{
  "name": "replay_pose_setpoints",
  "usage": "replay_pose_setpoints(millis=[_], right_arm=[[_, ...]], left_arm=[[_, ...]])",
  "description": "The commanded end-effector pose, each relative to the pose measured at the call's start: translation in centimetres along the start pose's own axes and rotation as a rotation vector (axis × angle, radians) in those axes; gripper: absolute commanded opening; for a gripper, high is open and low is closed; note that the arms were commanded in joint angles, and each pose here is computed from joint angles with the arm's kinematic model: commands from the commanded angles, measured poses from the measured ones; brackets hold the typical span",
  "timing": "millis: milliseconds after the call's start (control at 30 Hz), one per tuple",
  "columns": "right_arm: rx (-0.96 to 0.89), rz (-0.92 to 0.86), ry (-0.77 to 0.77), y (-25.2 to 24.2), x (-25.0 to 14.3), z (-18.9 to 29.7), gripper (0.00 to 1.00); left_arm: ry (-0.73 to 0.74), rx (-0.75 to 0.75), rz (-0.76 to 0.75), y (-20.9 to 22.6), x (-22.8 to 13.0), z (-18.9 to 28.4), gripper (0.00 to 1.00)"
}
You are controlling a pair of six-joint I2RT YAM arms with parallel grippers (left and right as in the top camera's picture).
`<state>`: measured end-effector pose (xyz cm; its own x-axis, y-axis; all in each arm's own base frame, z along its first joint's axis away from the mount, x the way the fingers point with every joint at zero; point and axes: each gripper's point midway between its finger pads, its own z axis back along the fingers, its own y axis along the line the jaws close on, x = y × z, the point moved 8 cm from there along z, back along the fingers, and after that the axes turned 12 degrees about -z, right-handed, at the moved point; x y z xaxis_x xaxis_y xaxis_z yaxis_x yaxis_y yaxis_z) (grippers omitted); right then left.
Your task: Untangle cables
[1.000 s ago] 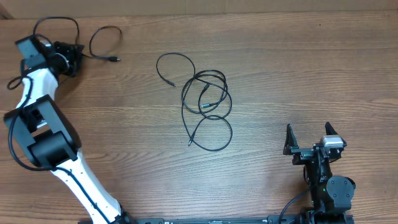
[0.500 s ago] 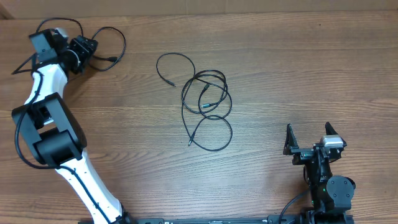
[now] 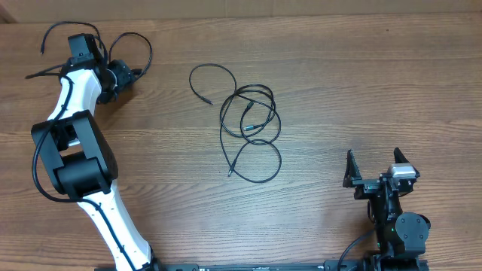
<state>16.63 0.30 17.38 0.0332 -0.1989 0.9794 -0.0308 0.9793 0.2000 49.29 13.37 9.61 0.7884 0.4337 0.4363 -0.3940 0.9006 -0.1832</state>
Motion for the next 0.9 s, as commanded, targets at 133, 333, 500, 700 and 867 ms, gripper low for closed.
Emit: replay_pose_setpoints(millis=[133,333,500,700,867], right_arm=[[0.004,-0.003,-0.002,0.0,-0.2,0.0,1.0],[0.004,-0.003,-0.002,0.0,-0.2,0.0,1.0],[0.004,-0.003,-0.002,0.0,-0.2,0.0,1.0],[0.004,-0.003,-0.002,0.0,-0.2,0.0,1.0],[0.004,-0.003,-0.002,0.0,-0.2,0.0,1.0]], left_arm=[[-0.034,0.063,-0.026,1.2,0.4,0.7,0.49],[0.014,0.054,-0.023,1.4,-0.7,-1.2,0.2],[0.034,0.013,-0.021,1.3,-1.3,-2.7,0.08],[0.009,-0.057,-0.029,0.4,-0.9,-3.3,0.04],[-0.031,-0.194,-0.037,-1.3,-0.2,-3.1,0.04]])
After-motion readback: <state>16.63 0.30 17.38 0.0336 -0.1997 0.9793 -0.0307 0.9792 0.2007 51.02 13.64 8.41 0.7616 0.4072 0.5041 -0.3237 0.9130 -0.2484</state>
